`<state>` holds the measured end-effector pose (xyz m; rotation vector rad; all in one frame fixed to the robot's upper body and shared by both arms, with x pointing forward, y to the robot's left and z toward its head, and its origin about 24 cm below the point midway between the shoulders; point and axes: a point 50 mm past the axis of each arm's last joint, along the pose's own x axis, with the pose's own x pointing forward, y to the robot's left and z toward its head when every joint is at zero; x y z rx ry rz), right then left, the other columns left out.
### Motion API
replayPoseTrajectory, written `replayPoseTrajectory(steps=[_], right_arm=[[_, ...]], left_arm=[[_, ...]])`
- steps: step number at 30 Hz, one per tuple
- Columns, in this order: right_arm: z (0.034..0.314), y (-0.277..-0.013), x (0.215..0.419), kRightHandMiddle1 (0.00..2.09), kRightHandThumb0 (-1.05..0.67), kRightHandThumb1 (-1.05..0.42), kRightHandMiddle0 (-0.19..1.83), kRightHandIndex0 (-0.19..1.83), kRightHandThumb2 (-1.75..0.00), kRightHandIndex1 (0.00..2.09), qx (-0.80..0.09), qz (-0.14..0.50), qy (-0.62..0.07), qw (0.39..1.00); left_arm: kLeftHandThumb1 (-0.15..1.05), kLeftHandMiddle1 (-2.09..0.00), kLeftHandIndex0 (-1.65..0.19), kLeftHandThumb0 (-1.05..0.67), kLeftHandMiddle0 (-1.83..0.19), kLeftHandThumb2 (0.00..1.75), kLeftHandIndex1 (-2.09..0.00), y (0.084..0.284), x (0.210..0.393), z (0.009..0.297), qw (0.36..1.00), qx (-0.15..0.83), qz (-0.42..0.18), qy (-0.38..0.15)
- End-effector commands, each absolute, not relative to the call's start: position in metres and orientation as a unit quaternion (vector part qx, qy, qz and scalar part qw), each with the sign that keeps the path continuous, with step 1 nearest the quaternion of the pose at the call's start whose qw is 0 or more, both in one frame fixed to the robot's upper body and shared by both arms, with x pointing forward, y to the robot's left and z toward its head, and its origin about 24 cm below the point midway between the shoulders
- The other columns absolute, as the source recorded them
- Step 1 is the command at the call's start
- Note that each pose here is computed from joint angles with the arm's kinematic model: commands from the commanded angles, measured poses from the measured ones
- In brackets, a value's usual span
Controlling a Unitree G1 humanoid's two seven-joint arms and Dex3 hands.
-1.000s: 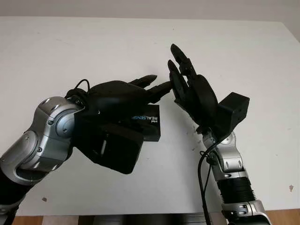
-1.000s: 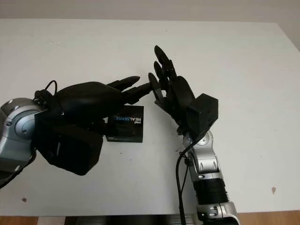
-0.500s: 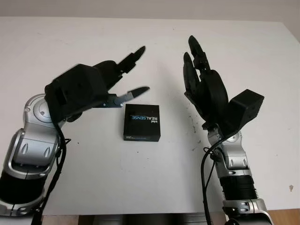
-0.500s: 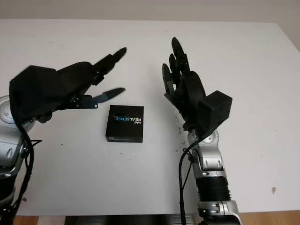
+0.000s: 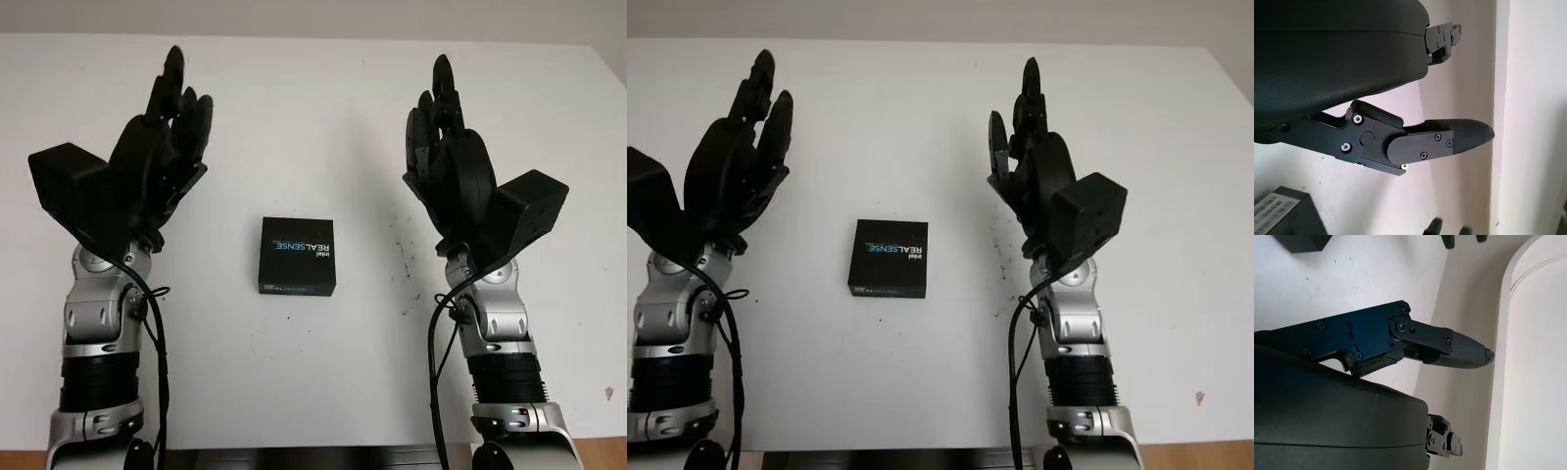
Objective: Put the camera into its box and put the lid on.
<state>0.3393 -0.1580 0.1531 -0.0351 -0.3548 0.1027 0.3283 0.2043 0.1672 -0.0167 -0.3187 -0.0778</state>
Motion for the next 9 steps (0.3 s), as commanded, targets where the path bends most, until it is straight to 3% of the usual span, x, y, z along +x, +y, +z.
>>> replayPoseTrajectory(steps=[1, 9], right_arm=[[0.1557, -0.1621, 0.3412, 0.00, -0.73, -1.05, -0.19, -0.19, -0.65, 0.00, -0.025, 0.047, -0.178, 0.983], [0.1543, -0.1615, 0.3435, 0.00, -0.73, -1.05, -0.19, -0.19, -0.67, 0.00, -0.026, 0.050, -0.167, 0.984]], left_arm=[[1.05, 0.00, 0.19, -0.76, 0.19, 0.53, 0.00, 0.2060, 0.3294, 0.1656, 0.986, -0.015, -0.031, -0.166], [1.05, 0.00, 0.19, -0.74, 0.19, 0.56, 0.00, 0.2081, 0.3312, 0.1609, 0.983, -0.031, -0.029, -0.177]])
